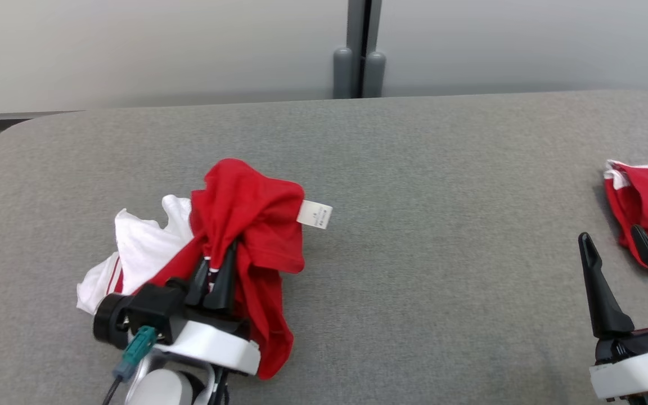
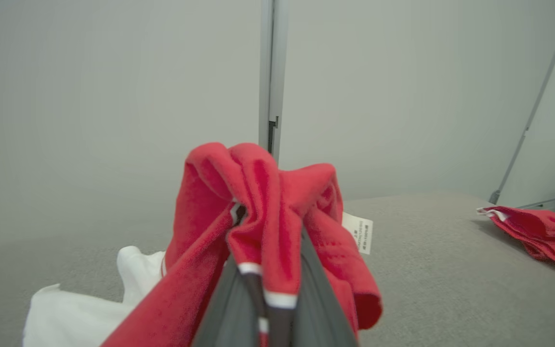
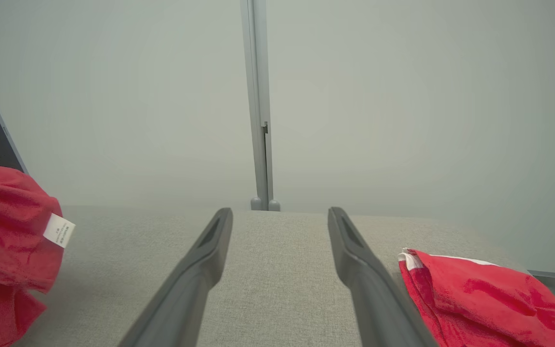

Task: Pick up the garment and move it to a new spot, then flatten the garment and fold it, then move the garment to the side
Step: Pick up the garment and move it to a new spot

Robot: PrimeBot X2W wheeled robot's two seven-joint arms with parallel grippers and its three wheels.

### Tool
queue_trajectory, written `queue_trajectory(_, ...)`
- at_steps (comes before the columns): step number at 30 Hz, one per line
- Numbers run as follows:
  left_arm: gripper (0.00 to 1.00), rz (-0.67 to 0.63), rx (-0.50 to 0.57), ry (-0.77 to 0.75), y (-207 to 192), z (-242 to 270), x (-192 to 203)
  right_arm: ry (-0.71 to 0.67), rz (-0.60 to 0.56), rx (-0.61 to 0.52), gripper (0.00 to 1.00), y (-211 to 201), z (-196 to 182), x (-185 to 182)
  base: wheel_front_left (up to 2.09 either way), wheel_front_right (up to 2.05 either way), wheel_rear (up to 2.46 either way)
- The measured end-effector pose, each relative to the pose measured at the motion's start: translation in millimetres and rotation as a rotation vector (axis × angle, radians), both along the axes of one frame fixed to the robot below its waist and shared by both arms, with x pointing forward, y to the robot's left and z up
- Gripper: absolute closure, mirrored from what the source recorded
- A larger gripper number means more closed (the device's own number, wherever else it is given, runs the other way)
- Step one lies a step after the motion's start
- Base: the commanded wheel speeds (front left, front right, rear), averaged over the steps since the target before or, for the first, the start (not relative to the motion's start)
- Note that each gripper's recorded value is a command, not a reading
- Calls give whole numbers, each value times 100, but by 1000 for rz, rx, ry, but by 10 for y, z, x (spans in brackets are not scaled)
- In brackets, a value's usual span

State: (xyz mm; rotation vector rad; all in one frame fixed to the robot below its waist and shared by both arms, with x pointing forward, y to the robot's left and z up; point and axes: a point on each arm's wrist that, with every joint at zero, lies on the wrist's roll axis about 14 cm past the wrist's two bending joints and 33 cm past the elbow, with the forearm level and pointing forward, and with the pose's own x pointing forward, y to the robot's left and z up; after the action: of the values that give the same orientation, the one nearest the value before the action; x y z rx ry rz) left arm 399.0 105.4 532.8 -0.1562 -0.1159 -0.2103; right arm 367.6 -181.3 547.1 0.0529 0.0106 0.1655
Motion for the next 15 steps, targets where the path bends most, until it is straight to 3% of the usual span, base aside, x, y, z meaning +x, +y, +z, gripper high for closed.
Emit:
queue_trajectory(2,100,-44,-2,3,-144,-2,22,-1,-11,0,0,-35,3,-17,0,0,0)
queue_trajectory(11,100,-484,-46,-13,-1587,31,234,9,-190,29,0,-530,-124,-92,0,0,0)
queue_trajectory(15,100,-593,-33,60,-1993,-252,270,40,-265,39,0,-706,-262,-159,0,0,0)
